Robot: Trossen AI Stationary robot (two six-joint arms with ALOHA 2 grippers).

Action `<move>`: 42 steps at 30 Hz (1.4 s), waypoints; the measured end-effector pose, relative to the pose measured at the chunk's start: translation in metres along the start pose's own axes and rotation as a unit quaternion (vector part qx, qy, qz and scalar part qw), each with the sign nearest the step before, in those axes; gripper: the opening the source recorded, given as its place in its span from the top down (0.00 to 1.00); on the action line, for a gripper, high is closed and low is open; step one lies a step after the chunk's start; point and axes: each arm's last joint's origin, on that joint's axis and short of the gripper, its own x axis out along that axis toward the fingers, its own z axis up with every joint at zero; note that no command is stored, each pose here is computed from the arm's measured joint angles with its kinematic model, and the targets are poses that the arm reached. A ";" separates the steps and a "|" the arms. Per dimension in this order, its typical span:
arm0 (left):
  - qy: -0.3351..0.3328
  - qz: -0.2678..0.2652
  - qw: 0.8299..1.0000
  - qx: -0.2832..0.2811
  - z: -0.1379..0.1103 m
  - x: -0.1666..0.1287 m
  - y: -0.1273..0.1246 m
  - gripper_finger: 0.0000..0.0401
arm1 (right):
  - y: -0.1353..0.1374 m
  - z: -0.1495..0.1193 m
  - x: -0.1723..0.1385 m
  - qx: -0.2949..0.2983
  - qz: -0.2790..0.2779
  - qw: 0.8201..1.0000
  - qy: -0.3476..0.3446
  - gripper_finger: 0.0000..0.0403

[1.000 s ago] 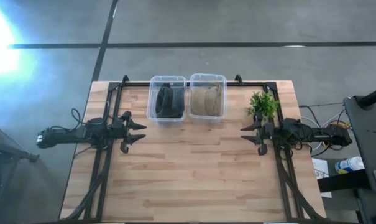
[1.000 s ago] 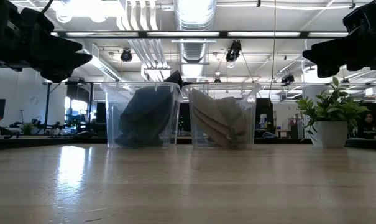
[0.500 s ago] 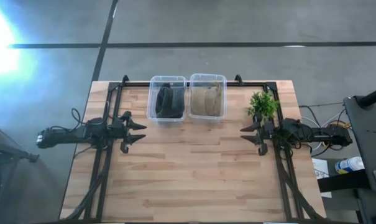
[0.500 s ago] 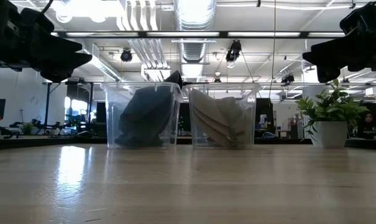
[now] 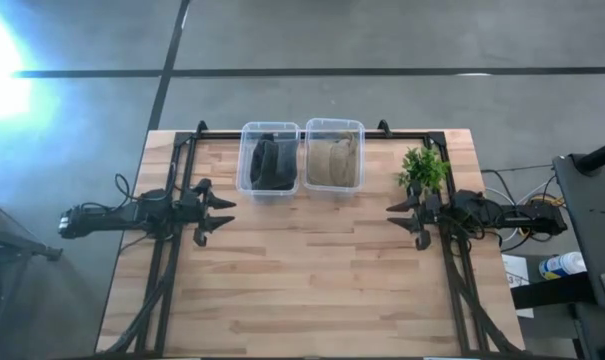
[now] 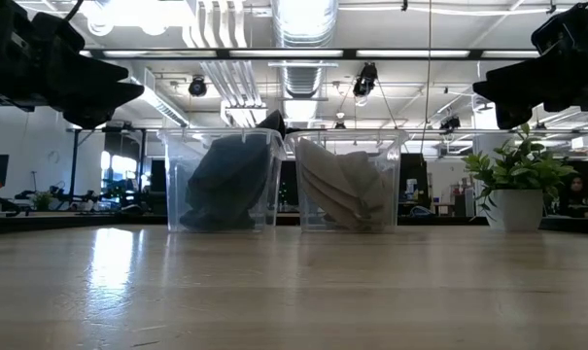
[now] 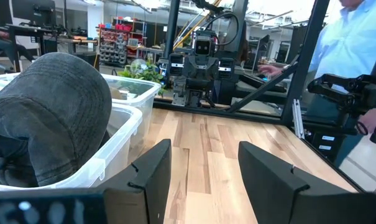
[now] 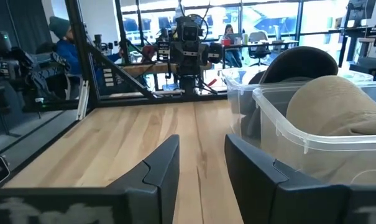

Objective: Pick and place caps into container
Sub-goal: Return to home position

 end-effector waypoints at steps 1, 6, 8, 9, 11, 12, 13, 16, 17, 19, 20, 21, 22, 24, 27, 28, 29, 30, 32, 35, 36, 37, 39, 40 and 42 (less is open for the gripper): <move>0.000 0.000 1.000 0.000 0.000 0.000 0.000 0.55 | 0.000 0.000 0.000 0.000 0.000 1.000 0.000 0.69; 0.000 0.000 1.000 0.000 0.000 0.000 0.000 0.55 | 0.000 0.000 0.000 0.001 0.000 1.000 0.000 0.68; 0.000 0.000 1.000 0.000 0.000 0.000 0.000 0.55 | 0.000 0.000 0.000 0.000 0.000 1.000 0.000 0.67; 0.000 0.000 1.000 0.000 0.000 0.000 0.000 0.55 | 0.000 0.000 0.000 0.000 0.000 1.000 0.000 0.67; 0.000 0.000 1.000 0.000 0.000 0.000 0.000 0.55 | 0.000 0.000 0.000 0.001 0.000 1.000 0.000 0.67; 0.000 0.000 1.000 0.000 0.000 0.000 0.000 0.55 | 0.000 0.000 0.000 0.001 0.000 1.000 0.000 0.67; 0.000 0.000 1.000 0.000 0.000 0.000 0.000 0.55 | 0.000 0.000 0.000 0.000 0.000 1.000 0.000 0.67; 0.000 0.000 1.000 0.000 0.000 0.000 0.000 0.55 | 0.000 0.000 0.000 0.001 0.000 1.000 0.000 0.68; 0.000 0.000 1.000 0.000 0.000 0.000 0.000 0.55 | 0.000 0.000 0.000 0.001 0.000 1.000 0.000 0.68; 0.000 0.000 1.000 0.000 0.000 0.000 0.000 0.55 | 0.000 0.000 0.000 0.000 0.000 1.000 0.000 0.69; 0.000 0.000 1.000 0.000 0.000 0.000 0.000 0.55 | 0.000 0.000 0.000 0.000 0.000 1.000 0.000 0.69; 0.000 0.000 1.000 0.000 0.000 0.000 0.000 0.55 | 0.000 0.000 0.000 0.001 0.000 1.000 0.000 0.69; 0.000 0.000 1.000 0.000 0.000 0.000 0.000 0.55 | 0.000 0.000 0.000 0.001 0.000 1.000 0.000 0.69; 0.000 0.000 1.000 0.000 0.000 0.000 0.000 0.55 | 0.000 0.000 0.000 0.000 0.000 1.000 0.000 0.69; 0.000 0.000 1.000 0.000 0.000 0.000 0.000 0.55 | 0.000 0.000 0.000 0.000 0.000 1.000 0.000 0.69; 0.000 0.000 1.000 0.000 0.000 0.000 0.000 0.55 | 0.000 0.000 0.000 0.000 0.000 1.000 0.000 0.69; 0.000 0.000 1.000 0.000 0.000 0.000 0.000 0.55 | 0.000 0.000 0.000 0.000 0.000 1.000 0.000 0.68; 0.000 0.000 1.000 0.000 0.000 0.000 0.000 0.55 | 0.000 0.000 0.000 0.001 0.000 1.000 0.000 0.68; 0.000 0.000 1.000 0.000 0.000 0.000 0.000 0.55 | 0.000 0.000 0.000 0.000 0.000 1.000 0.000 0.67; 0.000 0.000 1.000 0.000 0.000 0.000 0.000 0.55 | 0.000 0.000 0.000 0.001 0.000 1.000 0.000 0.67; 0.000 0.000 1.000 0.000 0.000 0.000 0.000 0.55 | 0.000 0.000 0.000 0.001 0.000 1.000 0.000 0.67; 0.000 0.000 1.000 0.000 0.000 0.000 0.000 0.55 | 0.000 0.000 0.000 0.000 0.000 1.000 0.000 0.68; 0.000 0.000 1.000 0.000 0.000 0.000 0.000 0.55 | 0.000 0.000 0.000 0.000 0.000 1.000 0.000 0.68; 0.000 0.000 1.000 0.000 0.000 0.000 0.000 0.55 | 0.000 0.000 0.000 0.000 0.000 1.000 0.000 0.69; 0.000 0.000 1.000 0.000 0.000 0.000 0.000 0.55 | 0.000 0.000 0.000 0.000 0.000 1.000 0.000 0.69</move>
